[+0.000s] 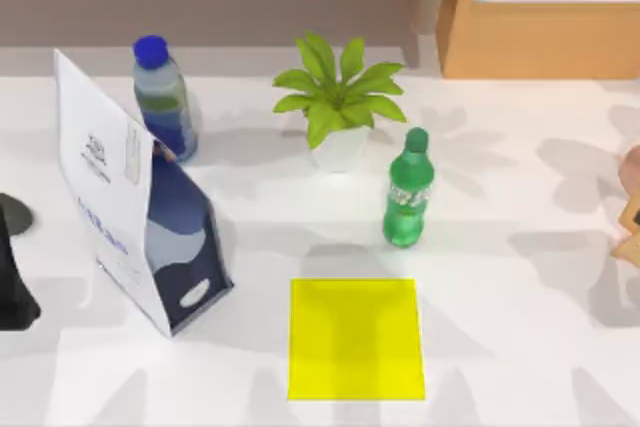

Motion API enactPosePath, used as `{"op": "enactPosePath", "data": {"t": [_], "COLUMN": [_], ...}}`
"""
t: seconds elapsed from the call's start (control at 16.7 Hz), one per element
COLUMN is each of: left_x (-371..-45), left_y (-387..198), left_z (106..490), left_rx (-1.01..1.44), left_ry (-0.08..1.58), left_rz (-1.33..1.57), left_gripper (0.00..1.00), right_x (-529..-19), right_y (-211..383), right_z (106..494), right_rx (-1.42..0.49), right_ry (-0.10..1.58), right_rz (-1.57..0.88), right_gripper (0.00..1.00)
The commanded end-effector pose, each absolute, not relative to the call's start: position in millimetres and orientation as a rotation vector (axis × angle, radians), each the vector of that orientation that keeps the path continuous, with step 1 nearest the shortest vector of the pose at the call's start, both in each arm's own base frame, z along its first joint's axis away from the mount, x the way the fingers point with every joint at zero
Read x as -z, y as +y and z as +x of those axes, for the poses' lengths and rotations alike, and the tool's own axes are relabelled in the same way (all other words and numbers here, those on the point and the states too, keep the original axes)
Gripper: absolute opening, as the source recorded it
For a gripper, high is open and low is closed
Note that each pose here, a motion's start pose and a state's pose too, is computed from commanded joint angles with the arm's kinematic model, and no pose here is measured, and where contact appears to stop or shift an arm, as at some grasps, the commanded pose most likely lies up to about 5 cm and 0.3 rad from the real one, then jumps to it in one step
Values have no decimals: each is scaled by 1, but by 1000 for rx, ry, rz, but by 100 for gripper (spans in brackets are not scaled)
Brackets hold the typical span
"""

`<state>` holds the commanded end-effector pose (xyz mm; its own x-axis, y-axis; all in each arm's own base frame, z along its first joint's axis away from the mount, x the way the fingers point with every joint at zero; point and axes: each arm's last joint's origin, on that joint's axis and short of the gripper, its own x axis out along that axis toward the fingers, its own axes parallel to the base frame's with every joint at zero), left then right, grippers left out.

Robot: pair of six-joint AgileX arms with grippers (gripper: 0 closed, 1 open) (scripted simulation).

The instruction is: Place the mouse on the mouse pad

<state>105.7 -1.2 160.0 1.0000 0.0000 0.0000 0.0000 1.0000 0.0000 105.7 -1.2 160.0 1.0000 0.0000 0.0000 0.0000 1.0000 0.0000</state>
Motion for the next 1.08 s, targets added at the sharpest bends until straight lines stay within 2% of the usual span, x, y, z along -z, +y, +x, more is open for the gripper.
{"op": "enactPosePath", "data": {"t": [0.3, 0.6, 0.84, 0.96, 1.08], "left_x": [-172, -232, -284, -295, -292], "left_y": [0, 4, 13, 20, 27], "left_z": [106, 122, 173, 213, 256], "left_rx": [-9, -2, 124, 264, 458], "left_ry": [42, 238, 509, 665, 809], "left_rz": [61, 371, 761, 957, 1130], "left_gripper": [100, 100, 100, 100, 100], "right_x": [-160, -160, -160, -160, -160], "right_y": [-1, -1, -1, -1, -1], "right_z": [106, 106, 106, 106, 106], "right_rx": [0, 0, 0, 0, 0], "right_ry": [0, 0, 0, 0, 0], "right_rz": [0, 0, 0, 0, 0], "right_gripper": [100, 100, 100, 100, 100]}}
